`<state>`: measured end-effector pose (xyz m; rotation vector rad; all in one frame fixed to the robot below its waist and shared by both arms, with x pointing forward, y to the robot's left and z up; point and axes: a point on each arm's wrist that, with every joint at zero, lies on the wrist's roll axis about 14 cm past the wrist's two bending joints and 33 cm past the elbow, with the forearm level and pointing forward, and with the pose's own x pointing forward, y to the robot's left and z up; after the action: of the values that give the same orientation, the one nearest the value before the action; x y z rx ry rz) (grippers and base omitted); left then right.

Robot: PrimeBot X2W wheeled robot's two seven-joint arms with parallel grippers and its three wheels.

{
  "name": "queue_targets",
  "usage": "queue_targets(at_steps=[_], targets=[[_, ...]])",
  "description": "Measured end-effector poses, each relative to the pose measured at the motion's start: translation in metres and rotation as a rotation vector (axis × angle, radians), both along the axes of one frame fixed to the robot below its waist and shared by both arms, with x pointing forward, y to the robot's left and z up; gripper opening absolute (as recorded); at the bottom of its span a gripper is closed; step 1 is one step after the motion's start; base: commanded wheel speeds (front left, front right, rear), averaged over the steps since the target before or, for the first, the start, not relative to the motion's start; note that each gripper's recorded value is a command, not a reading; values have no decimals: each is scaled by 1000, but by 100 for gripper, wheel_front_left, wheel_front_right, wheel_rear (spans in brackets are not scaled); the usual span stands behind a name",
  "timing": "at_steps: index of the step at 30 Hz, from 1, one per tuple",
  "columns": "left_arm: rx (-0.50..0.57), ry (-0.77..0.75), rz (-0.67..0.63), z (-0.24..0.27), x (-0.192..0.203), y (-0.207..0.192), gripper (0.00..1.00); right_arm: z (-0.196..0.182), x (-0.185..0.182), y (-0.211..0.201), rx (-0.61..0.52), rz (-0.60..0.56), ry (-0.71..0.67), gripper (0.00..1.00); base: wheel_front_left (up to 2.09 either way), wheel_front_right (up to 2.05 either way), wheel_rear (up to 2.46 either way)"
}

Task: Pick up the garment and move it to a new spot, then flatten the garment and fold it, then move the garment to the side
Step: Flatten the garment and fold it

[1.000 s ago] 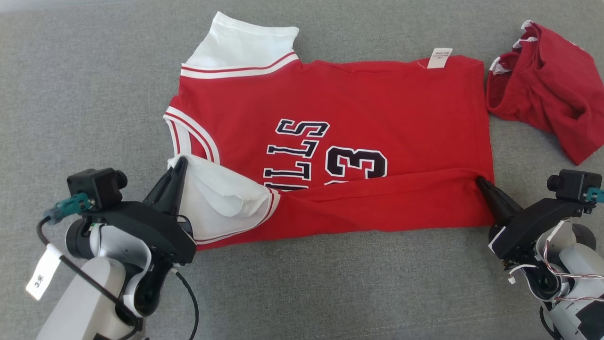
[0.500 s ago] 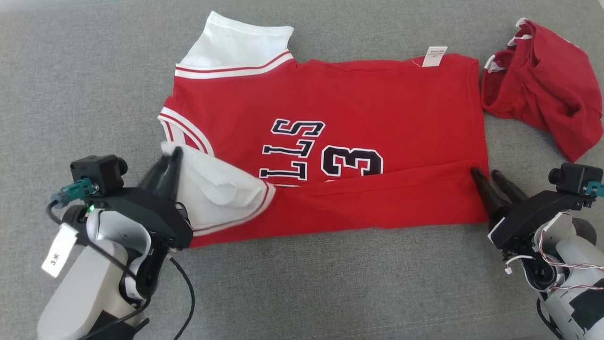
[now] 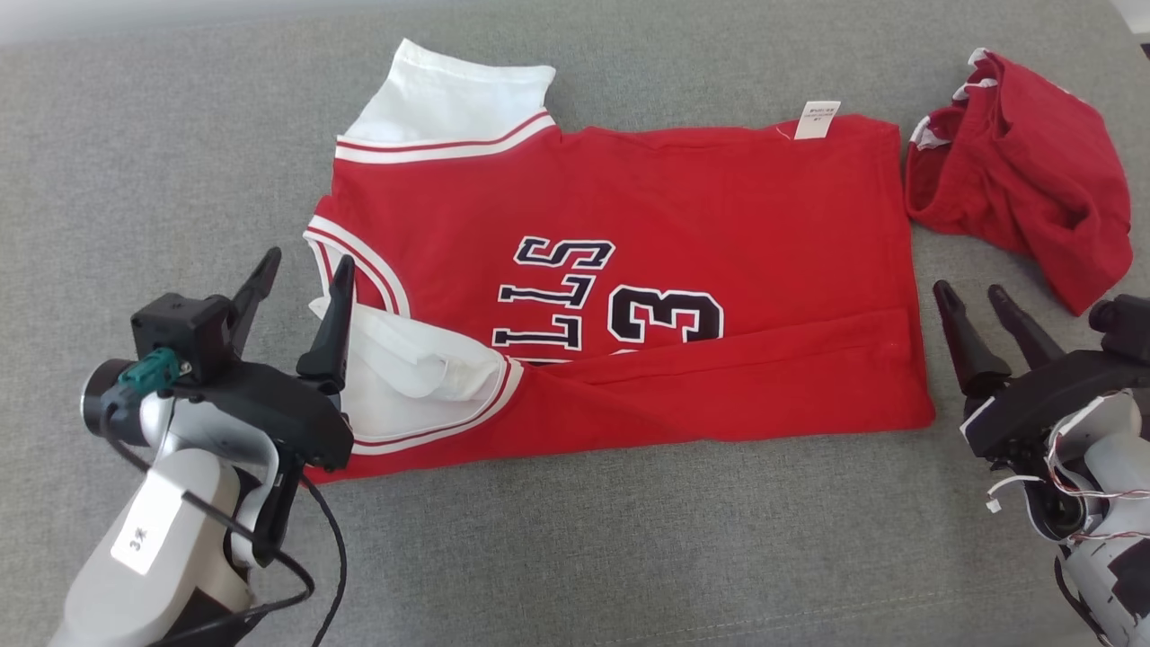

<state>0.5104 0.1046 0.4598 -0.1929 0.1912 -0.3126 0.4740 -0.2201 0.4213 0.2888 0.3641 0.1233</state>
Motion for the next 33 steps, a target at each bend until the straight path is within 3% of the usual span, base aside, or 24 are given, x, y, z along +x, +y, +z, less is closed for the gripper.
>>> queue_targets(at_steps=[7,14,21,26,33], targets=[[-14,-86,-1,13,-18,-4,100,19,-9,-10,-5,-33,-109,100,0,0,0],[-34,-28,31,-7,-60,0,100,17,-36,-6,18,-55,-114,100,0,0,0],[-139,72,128,-26,-95,15,100,-4,-70,-4,91,-119,-49,100,0,0,0],[-209,151,207,-43,-116,29,100,-4,-77,7,132,-117,-50,100,0,0,0],[-360,270,232,-58,-124,19,100,0,-79,14,153,-113,-64,100,0,0,0]])
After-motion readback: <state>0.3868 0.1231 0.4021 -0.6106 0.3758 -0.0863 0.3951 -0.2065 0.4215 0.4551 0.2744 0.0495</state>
